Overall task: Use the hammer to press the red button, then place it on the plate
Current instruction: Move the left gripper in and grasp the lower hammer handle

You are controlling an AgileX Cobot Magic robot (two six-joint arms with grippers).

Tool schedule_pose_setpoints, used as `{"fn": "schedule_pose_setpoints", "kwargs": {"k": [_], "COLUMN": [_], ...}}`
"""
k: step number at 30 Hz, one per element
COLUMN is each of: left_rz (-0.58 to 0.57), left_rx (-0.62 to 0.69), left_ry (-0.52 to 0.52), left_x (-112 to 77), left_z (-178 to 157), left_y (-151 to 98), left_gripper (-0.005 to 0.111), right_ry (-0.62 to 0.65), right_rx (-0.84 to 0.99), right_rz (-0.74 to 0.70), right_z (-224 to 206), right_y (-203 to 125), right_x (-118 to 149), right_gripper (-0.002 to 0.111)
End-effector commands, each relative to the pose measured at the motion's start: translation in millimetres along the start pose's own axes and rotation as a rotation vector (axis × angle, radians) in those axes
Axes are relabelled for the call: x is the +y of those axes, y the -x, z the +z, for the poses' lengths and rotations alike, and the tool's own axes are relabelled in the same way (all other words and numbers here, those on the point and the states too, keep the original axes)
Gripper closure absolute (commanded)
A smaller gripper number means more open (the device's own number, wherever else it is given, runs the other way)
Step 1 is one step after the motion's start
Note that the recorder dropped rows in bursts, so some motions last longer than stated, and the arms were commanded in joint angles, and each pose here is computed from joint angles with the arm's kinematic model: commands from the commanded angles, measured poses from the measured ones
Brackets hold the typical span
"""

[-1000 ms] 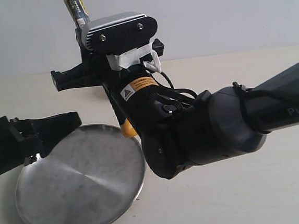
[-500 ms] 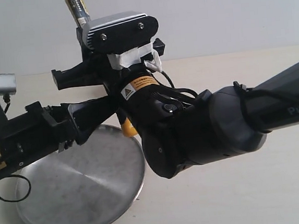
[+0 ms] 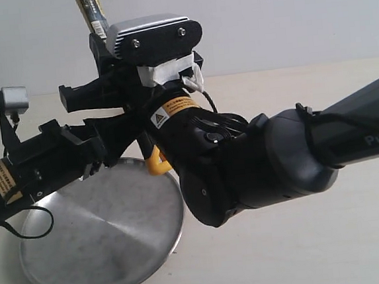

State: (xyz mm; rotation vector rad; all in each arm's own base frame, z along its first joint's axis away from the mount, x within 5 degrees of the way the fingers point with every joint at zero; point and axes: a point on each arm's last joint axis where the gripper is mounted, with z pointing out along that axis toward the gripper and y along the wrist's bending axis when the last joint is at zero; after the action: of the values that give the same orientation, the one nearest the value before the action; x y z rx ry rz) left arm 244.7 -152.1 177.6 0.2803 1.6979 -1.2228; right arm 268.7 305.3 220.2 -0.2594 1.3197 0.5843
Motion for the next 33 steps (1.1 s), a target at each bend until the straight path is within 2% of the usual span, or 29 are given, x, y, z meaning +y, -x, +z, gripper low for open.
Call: {"fn": "schedule_pose_setpoints", "kwargs": {"k": [1,6,12,13,14,17,21,33], "left_rz": [0.006,0.024,0.030,0.029,0.031,0.040,0.043,0.082], "left_rx": [-0.022,-0.018,-0.010,-0.012,-0.011,-0.005,0.003,0.008], "left_ry": [-0.049,-0.088,-0.061,-0.060,-0.064,-0.090,-0.078,-0.075], "left_x": [-6.3,-16.7,-18.0,-17.9,-18.3,-20.6,-19.5,-19.3], "left_z": [8,19,26,26,26,25,26,26], "left_y": [7,8,8,8,8,7,7,6], "left_gripper": [0.030,0.030,0.030,0.033,0.037,0.063,0.104,0.105], "right_ry": [0.058,0.064,0.046,0.046,0.046,0.046,0.043,0.031], "right_rx": [-0.115,-0.116,-0.113,-0.113,-0.113,-0.089,-0.089,-0.095], "right_rz": [-0.010,-0.014,-0.006,-0.006,-0.010,-0.078,-0.150,-0.194], "right_z": [3,3,3,3,3,3,3,3], "right_y": [19,19,19,19,19,16,16,17], "right_x": [7,7,6,6,6,6,6,5], "right_gripper": [0.108,0.108,0.108,0.108,0.108,0.108,0.108,0.108]}}
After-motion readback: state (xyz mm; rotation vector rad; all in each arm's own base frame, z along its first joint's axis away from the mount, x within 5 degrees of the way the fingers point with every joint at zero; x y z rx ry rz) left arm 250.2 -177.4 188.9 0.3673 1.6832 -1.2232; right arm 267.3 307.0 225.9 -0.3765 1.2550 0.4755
